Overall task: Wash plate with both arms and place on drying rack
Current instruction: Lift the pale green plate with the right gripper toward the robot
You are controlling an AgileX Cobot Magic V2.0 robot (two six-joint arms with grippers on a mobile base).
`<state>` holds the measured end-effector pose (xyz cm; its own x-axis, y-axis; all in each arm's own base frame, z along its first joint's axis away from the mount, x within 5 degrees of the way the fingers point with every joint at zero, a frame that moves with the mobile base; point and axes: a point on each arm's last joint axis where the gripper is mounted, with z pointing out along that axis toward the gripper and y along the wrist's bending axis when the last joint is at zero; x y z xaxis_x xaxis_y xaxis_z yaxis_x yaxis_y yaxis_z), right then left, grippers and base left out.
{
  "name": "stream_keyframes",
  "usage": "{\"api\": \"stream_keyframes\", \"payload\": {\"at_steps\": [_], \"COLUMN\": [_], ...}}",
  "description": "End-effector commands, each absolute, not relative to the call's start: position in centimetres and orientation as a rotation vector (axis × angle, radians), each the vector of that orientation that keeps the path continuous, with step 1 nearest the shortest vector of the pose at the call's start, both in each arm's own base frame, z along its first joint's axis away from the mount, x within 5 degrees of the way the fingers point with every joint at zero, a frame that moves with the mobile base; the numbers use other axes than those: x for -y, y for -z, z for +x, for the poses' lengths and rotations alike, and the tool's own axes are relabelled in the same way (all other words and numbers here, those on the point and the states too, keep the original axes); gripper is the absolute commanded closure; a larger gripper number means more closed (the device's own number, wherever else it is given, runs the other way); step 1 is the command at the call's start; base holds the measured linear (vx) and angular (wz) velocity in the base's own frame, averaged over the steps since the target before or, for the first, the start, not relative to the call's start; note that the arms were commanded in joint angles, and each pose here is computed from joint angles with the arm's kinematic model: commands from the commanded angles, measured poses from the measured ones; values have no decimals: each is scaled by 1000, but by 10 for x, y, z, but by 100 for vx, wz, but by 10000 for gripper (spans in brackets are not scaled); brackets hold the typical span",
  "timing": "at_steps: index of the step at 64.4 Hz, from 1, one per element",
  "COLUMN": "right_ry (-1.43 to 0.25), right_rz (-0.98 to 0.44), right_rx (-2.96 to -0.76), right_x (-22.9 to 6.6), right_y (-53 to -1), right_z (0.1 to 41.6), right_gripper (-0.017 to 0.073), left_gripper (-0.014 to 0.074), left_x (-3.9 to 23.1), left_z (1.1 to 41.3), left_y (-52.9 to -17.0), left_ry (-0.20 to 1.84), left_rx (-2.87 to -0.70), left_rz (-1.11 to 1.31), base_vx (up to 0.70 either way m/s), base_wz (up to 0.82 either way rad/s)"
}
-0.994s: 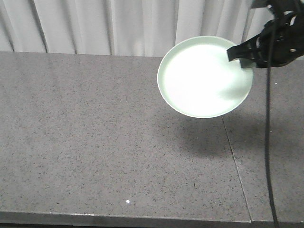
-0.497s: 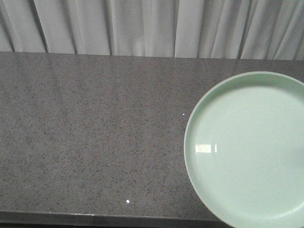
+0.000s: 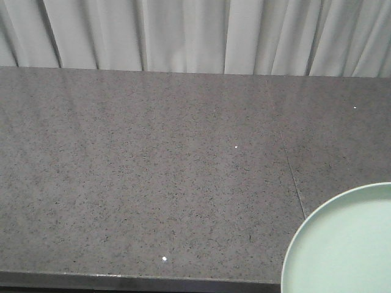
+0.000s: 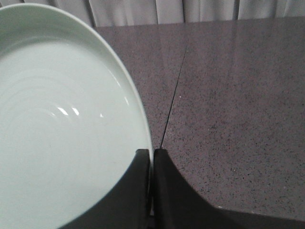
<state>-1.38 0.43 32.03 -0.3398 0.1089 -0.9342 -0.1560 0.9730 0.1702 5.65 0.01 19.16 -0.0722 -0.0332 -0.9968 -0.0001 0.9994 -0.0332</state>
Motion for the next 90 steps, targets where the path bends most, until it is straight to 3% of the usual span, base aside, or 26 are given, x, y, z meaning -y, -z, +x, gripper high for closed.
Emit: {"api": "stream_keyframes", "payload": {"at_steps": [1, 90], "right_ry": [-272, -284], "right_rz": [-22, -25], "right_rx": [-1786, -1827], "right_x": [-3, -4], "right_y": [-333, -329], "right_z": [-17, -19], "right_gripper": [564, 564], "left_gripper": [599, 599], "left_x": [0, 0], "left_z": [56, 56], "left_y": [-195, -195], "left_ry": [43, 43], "left_rx": [-1563, -1563], "left_rz": [-30, -30], "base_vx": [0, 0], "base_wz": [0, 1]}}
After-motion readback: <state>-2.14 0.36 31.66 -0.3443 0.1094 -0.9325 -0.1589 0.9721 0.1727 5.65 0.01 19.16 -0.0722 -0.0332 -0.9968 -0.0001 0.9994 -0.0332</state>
